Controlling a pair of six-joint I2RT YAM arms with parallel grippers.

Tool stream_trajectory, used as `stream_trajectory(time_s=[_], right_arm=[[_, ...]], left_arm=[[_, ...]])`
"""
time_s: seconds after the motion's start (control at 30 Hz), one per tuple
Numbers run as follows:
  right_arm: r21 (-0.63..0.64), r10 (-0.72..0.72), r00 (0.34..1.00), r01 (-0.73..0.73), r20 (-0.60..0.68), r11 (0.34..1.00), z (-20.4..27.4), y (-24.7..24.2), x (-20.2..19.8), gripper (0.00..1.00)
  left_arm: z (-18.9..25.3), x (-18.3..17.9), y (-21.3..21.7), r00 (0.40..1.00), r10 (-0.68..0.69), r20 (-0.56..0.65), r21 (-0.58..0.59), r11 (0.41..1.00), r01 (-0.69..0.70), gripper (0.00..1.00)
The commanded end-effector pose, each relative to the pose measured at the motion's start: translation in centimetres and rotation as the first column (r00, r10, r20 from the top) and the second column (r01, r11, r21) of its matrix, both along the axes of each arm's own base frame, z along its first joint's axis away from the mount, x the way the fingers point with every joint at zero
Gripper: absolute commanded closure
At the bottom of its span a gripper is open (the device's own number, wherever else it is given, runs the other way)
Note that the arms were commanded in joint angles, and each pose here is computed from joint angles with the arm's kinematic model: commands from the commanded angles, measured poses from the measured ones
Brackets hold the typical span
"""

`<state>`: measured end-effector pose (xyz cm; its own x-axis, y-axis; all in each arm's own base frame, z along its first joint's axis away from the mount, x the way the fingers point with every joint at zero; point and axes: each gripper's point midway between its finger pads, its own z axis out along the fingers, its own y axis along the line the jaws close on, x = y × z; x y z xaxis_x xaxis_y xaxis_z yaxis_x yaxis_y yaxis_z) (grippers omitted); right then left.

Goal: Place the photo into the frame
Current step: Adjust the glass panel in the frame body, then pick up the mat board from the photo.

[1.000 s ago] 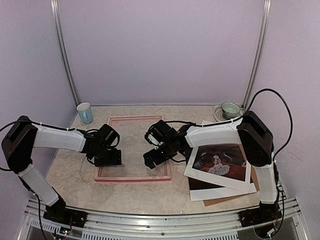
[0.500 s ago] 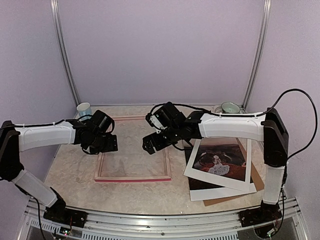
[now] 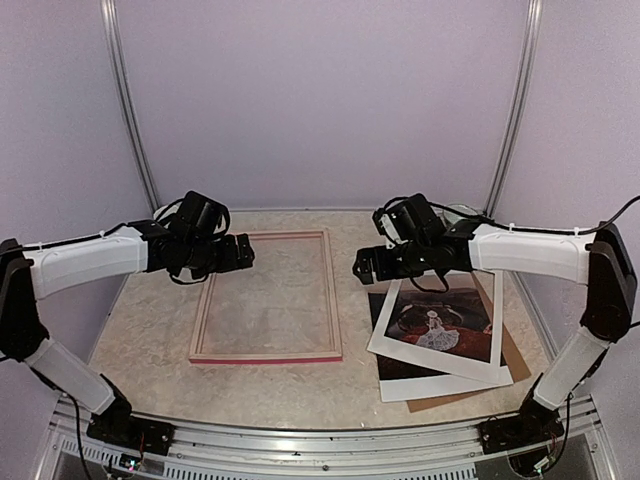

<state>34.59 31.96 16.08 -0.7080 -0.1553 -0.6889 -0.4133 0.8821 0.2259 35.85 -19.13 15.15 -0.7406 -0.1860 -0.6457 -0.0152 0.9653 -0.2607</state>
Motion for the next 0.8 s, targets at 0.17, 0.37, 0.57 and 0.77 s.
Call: stream_trajectory(time_s=[0.17, 0.37, 0.57, 0.77], right_arm=[[0.09, -0.285, 0.958, 0.288, -0.037, 0.954, -1.5, -10.2, 0.5, 0.01], [0.115, -0.448, 0.893, 0.451, -0.051, 0.885, -2.5, -16.6, 0.6, 0.01], [0.112, -0.589, 0.805, 0.593, -0.066, 0.797, -3.7, -21.9, 0.5, 0.01], [0.097, -0.676, 0.729, 0.685, -0.108, 0.722, -5.5, -25.7, 0.0, 0.01]], left_arm=[[3.7, 3.0, -9.5, 0.964, -0.236, 0.125, -0.145, 0.956, 0.253, 0.01], [2.8, 1.7, -15.9, 0.912, -0.389, 0.129, -0.17, 0.897, 0.407, 0.01], [0.9, 0.2, -21.7, 0.847, -0.524, 0.089, -0.21, 0.821, 0.531, 0.01], [-0.7, -1.3, -25.6, 0.8, -0.598, 0.045, -0.232, 0.773, 0.591, 0.01]])
